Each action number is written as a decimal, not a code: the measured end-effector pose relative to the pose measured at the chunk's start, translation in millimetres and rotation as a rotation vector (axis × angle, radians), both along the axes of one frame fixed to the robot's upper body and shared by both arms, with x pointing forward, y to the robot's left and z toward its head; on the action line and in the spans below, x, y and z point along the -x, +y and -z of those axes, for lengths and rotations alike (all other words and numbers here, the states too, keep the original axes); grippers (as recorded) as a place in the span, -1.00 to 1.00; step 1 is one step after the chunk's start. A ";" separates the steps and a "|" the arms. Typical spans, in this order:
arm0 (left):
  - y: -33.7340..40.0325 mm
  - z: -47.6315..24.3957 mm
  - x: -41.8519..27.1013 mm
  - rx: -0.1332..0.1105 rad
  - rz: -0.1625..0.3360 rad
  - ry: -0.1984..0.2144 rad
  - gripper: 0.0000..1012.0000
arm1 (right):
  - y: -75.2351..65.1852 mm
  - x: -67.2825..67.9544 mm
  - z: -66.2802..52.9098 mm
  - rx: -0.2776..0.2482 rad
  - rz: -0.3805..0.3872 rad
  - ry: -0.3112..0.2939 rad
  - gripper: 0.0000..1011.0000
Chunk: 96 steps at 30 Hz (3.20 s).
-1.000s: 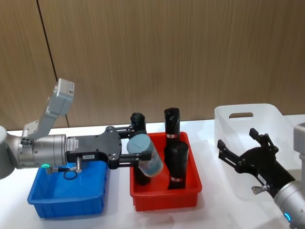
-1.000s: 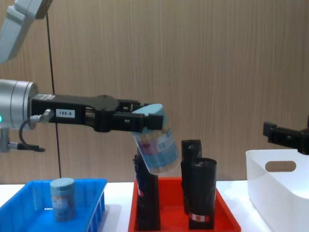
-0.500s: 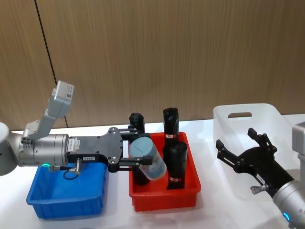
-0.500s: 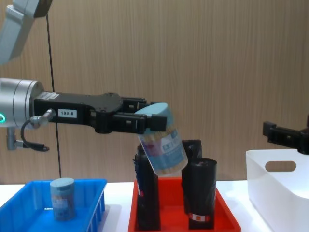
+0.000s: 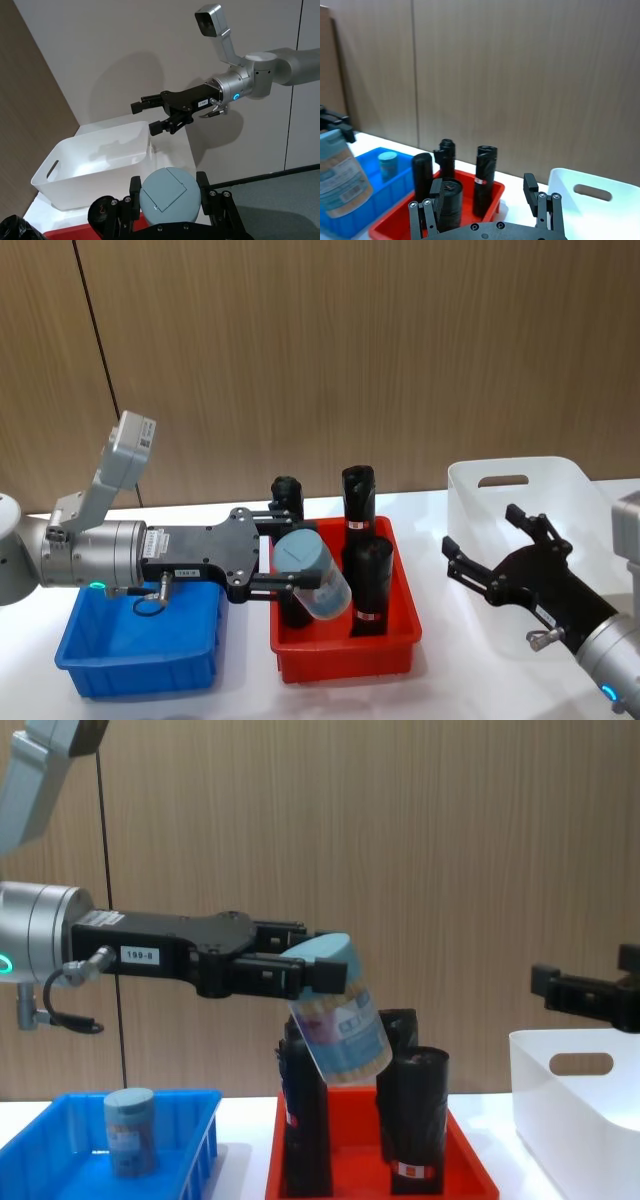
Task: Pick the cotton swabs from the blue box and place them into the white box.
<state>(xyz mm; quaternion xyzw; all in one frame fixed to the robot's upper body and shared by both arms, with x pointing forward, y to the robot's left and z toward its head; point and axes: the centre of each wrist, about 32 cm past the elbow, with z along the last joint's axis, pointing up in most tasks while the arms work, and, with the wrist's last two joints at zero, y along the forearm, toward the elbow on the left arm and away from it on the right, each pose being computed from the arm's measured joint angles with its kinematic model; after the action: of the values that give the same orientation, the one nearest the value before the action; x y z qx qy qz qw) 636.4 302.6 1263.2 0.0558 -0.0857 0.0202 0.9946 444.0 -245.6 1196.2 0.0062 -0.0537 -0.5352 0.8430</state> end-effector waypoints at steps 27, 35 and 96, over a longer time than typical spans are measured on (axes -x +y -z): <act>-0.3 -0.2 -1.1 0.000 0.011 -0.005 0.32 | -33.6 -22.8 -44.1 0.094 -0.385 0.073 0.98; -0.2 -0.3 -1.2 0.000 0.012 -0.006 0.32 | -28.2 -33.8 -52.1 0.118 -0.485 0.118 0.98; -0.2 -0.3 -1.2 -0.001 0.011 -0.006 0.32 | 47.9 -82.3 -42.7 0.217 -0.603 0.209 0.98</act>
<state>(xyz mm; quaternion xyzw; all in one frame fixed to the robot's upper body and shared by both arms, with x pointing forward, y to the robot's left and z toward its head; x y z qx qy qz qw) 637.6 302.4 1263.4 0.0555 -0.0890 0.0147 0.9944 526.3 -197.8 1238.9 -0.1228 -0.0195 -0.2505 0.9601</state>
